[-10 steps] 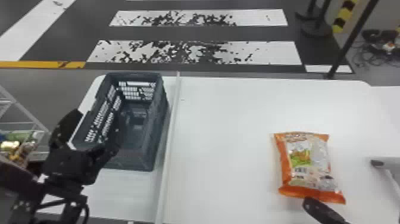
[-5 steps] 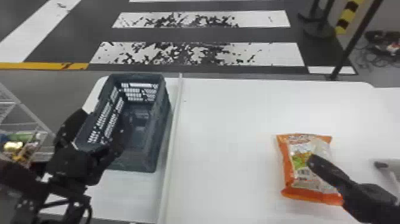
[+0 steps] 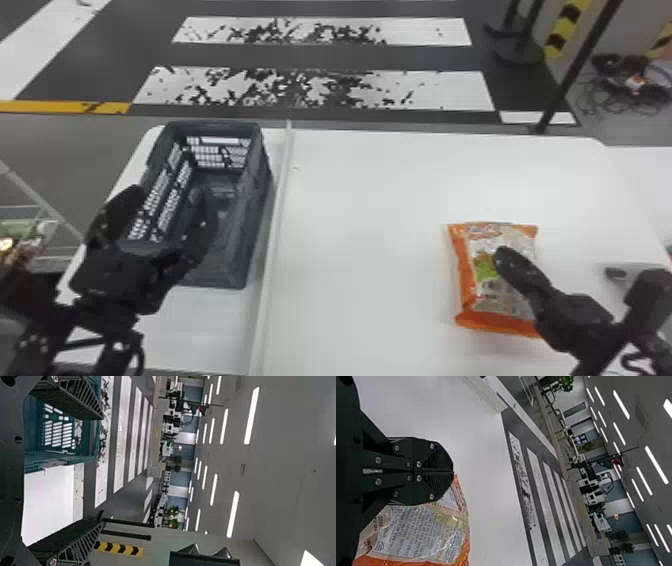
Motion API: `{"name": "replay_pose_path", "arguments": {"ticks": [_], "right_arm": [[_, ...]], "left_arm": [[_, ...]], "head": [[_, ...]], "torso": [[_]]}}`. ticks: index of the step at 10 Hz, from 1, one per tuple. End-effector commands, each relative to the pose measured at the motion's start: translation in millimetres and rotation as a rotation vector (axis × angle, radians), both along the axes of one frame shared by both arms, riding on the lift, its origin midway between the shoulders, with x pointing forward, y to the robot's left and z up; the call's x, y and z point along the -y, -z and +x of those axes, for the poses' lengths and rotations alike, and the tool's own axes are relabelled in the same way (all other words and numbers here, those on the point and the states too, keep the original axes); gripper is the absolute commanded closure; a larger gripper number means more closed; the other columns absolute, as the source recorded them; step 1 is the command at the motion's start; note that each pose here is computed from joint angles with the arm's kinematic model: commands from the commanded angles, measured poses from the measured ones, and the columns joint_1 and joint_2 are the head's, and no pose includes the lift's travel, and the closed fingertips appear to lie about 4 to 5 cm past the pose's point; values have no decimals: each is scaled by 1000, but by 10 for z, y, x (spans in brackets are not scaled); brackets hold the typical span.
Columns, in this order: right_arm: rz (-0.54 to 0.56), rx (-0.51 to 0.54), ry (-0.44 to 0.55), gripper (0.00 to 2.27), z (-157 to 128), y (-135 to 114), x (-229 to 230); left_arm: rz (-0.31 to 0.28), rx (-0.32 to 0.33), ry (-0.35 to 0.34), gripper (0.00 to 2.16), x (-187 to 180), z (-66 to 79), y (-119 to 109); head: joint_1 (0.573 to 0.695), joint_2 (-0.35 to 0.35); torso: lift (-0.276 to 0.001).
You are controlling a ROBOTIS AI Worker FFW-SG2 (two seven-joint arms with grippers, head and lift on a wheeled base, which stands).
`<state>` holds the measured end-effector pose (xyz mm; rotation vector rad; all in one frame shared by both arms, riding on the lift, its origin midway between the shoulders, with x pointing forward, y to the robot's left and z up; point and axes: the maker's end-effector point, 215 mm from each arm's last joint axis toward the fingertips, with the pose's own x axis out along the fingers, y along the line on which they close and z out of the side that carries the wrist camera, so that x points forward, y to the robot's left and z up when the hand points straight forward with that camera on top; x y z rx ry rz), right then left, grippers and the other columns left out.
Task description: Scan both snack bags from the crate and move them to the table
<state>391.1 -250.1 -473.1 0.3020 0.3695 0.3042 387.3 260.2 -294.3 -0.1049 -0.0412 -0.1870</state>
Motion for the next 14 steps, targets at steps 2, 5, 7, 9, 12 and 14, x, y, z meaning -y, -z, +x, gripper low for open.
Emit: {"name": "replay_pose_path", "arguments": {"ticks": [2, 5, 7, 9, 12, 14], "right_arm": [[-8, 15, 35, 2250, -77, 83, 235], [-3, 26, 35, 2250, -195, 128, 245], [-4, 80, 37, 2250, -204, -13, 200], [-2, 94, 25, 2250, -168, -85, 106], [-30, 49, 14, 2250, -93, 174, -2], [-46, 12, 19, 2250, -140, 449, 54]], "left_arm": [[-2, -2, -1, 60, 0, 0, 9], [-6, 1, 2, 60, 73, 38, 29], [-22, -7, -1, 60, 93, 38, 58], [-40, -25, 3, 60, 195, 41, 109], [-58, -66, 36, 60, 402, 60, 226], [-60, -79, 44, 60, 445, 46, 287]], "head": [[695, 5], [695, -27], [695, -30], [695, -29], [695, -37], [695, -45]], "torso": [[-87], [-87], [-87], [-87], [-87], [-87]]}}
